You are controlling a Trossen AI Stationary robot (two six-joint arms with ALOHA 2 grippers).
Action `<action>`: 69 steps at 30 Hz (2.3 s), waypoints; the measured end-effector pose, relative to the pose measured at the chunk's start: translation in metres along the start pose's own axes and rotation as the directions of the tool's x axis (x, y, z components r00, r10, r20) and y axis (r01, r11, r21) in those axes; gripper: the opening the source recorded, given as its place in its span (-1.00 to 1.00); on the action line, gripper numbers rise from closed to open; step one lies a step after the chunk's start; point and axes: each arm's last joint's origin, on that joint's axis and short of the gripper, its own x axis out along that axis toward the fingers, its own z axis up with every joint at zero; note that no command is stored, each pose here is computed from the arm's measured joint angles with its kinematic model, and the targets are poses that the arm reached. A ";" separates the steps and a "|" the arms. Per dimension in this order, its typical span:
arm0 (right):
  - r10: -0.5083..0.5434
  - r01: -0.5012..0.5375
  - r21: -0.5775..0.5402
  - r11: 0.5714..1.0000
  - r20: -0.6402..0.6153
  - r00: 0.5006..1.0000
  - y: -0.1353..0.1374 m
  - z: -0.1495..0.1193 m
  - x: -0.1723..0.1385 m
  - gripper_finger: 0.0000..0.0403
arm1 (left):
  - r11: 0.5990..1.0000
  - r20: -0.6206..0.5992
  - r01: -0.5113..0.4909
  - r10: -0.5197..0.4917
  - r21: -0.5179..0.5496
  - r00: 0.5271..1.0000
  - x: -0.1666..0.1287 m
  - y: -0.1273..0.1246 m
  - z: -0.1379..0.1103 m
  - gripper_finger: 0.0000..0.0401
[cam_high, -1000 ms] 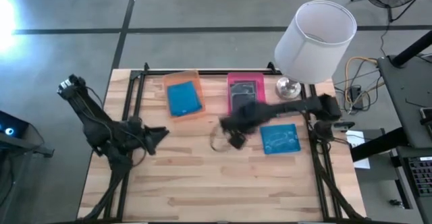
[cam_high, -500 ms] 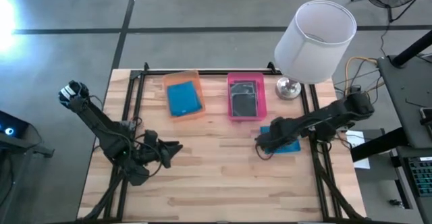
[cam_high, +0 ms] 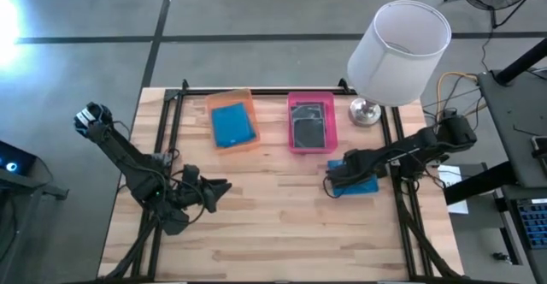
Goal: Pick & place jewel cases by type
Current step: Put the blue CD case into the orange bin
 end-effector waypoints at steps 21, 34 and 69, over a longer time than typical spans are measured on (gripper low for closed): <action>0.284 -0.271 -0.335 0.903 -0.011 0.959 0.043 -0.019 -0.084 -0.94 | 0.993 -0.313 -0.104 0.118 0.060 0.942 0.025 0.009 -0.024 -0.27; 0.293 -0.316 -0.168 0.934 -0.150 0.944 0.027 -0.040 -0.026 -0.94 | 0.982 -0.426 -0.114 0.169 0.152 0.889 0.114 0.011 -0.046 -0.27; 0.772 -0.742 -0.441 0.506 -0.154 0.617 0.139 -0.038 -0.058 -0.50 | 0.833 -0.686 -0.241 0.548 0.498 0.479 0.052 0.016 -0.053 -0.36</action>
